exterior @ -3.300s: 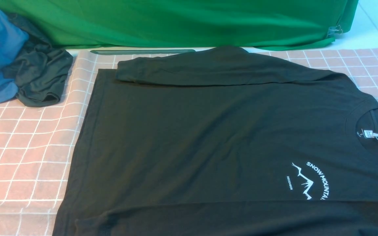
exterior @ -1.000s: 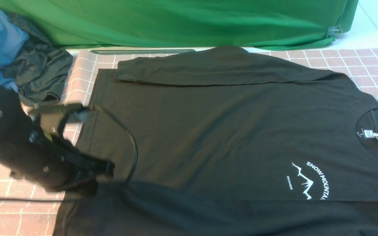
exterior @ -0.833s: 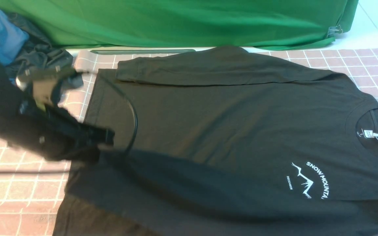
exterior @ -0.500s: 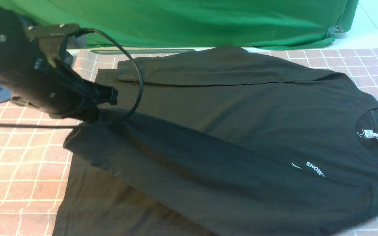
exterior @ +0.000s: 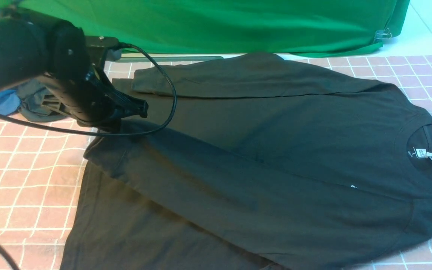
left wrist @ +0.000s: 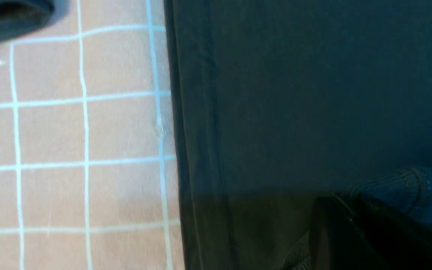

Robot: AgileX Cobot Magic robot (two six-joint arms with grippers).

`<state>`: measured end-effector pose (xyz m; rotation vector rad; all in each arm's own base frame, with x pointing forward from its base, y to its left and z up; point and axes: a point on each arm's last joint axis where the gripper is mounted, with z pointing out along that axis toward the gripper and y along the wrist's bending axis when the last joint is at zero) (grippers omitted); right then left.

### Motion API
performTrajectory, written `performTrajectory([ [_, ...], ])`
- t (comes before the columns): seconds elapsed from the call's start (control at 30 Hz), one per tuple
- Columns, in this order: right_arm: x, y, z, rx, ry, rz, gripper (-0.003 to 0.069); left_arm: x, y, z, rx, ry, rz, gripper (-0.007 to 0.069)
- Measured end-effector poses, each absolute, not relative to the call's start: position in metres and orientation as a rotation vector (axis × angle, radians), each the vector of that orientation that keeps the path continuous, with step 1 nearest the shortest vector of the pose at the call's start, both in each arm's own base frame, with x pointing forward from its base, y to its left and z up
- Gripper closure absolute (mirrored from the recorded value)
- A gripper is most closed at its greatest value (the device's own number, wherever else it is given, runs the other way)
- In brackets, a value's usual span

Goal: Fold a long-sleeved shirt over a pink coffee tablecloth.
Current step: 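Fold the left side of the black T-shirt inward over its body, then grab the top left corner of the dark shirt with the left gripper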

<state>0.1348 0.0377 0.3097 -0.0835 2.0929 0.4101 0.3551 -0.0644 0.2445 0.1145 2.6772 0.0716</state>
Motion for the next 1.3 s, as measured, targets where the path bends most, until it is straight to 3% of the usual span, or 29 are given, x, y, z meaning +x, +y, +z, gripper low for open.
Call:
performTrajectory([
  [0.27,0.135,0.038,0.310,-0.075,2.094,0.415,0.0614,0.371,-0.062,0.217,0.196,2.672,0.173,0.0551],
  [0.37,0.135,0.038,0.310,-0.075,2.094,0.415,0.0614,0.376,-0.062,0.215,0.194,2.627,0.188,0.0480],
  [0.53,0.135,0.038,0.310,-0.075,2.094,0.416,0.0609,0.389,-0.062,0.227,0.138,2.485,0.192,0.0293],
  [0.6,0.135,0.038,0.310,-0.075,2.095,0.416,0.0608,0.398,-0.062,0.240,-0.004,2.419,0.133,0.0249],
  [0.73,0.135,0.038,0.310,-0.075,2.095,0.416,0.0607,0.423,-0.053,0.262,-0.285,2.347,-0.023,0.0254],
  [0.87,0.135,0.038,0.310,-0.074,2.095,0.417,0.0606,0.448,-0.042,0.264,-0.407,2.353,-0.134,0.0268],
  [1.03,0.135,0.038,0.310,-0.064,2.096,0.423,0.0601,0.490,-0.036,0.234,-0.463,2.396,-0.238,0.0273],
  [1.3,0.135,0.038,0.310,-0.059,2.096,0.425,0.0594,0.525,-0.035,0.184,-0.441,2.430,-0.196,0.0269],
])
